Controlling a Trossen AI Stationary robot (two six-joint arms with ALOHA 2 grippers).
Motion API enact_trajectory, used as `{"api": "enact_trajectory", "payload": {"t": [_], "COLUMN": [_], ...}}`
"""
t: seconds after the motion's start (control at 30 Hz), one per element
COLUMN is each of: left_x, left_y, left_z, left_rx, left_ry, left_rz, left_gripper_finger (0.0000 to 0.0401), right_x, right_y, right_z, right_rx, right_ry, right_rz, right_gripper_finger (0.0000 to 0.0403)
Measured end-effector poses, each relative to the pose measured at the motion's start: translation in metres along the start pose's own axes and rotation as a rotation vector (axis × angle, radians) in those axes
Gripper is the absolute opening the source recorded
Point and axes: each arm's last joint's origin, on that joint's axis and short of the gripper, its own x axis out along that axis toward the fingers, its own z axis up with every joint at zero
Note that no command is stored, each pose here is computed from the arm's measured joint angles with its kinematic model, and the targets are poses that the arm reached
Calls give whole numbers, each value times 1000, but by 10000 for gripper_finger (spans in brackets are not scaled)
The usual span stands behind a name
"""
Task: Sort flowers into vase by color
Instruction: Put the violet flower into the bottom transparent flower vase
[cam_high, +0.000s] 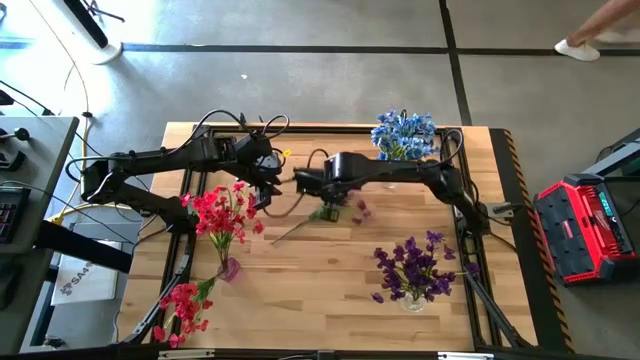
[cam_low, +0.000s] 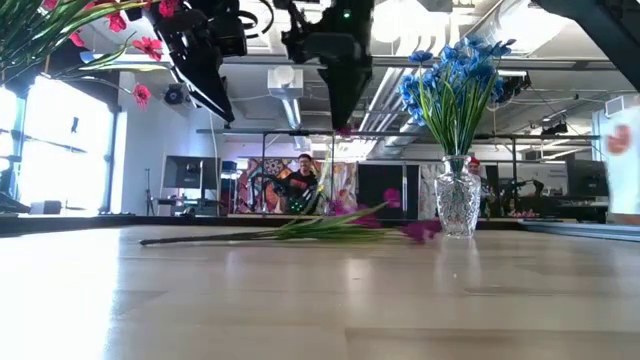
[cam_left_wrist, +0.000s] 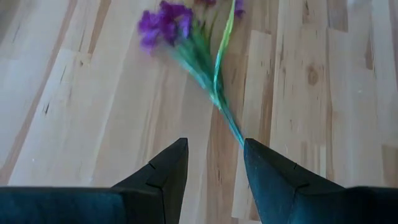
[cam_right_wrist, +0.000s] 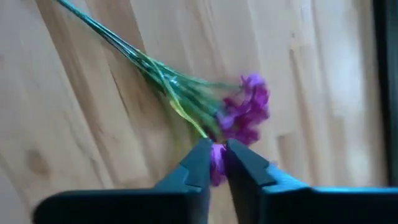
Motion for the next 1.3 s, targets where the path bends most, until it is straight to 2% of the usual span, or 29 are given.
{"api": "enact_trajectory", "payload": {"t": [0.1, 0.27, 0.47, 0.6, 0.83, 0.97, 1.3], "left_x": [0, 7, 35, 63, 113, 138, 172], "left_y": [0, 1, -2, -3, -2, -6, -21], "left_z": [0, 3, 4, 4, 2, -1, -9], "left_rx": [-12, -76, -81, -80, -185, -196, -160], "left_ry": [-1, -1, 75, 143, 199, 219, 243], "left_rz": [0, 1, -15, -26, -14, -21, -36], "left_gripper_finger": [145, 145, 145, 145, 145, 145, 145], "right_x": [2, 1, -14, -27, -47, -56, -65], "right_y": [-6, -14, -20, -21, -26, -30, -33], "right_z": [5, 8, 13, 13, 7, 5, 1], "right_rx": [124, 412, 546, 582, 598, 613, 618], "right_ry": [-21, -38, -161, -226, -288, -327, -351], "right_rz": [60, 73, 97, 95, 77, 58, 43], "right_gripper_finger": [74, 149, 203, 212, 207, 201, 199]}}
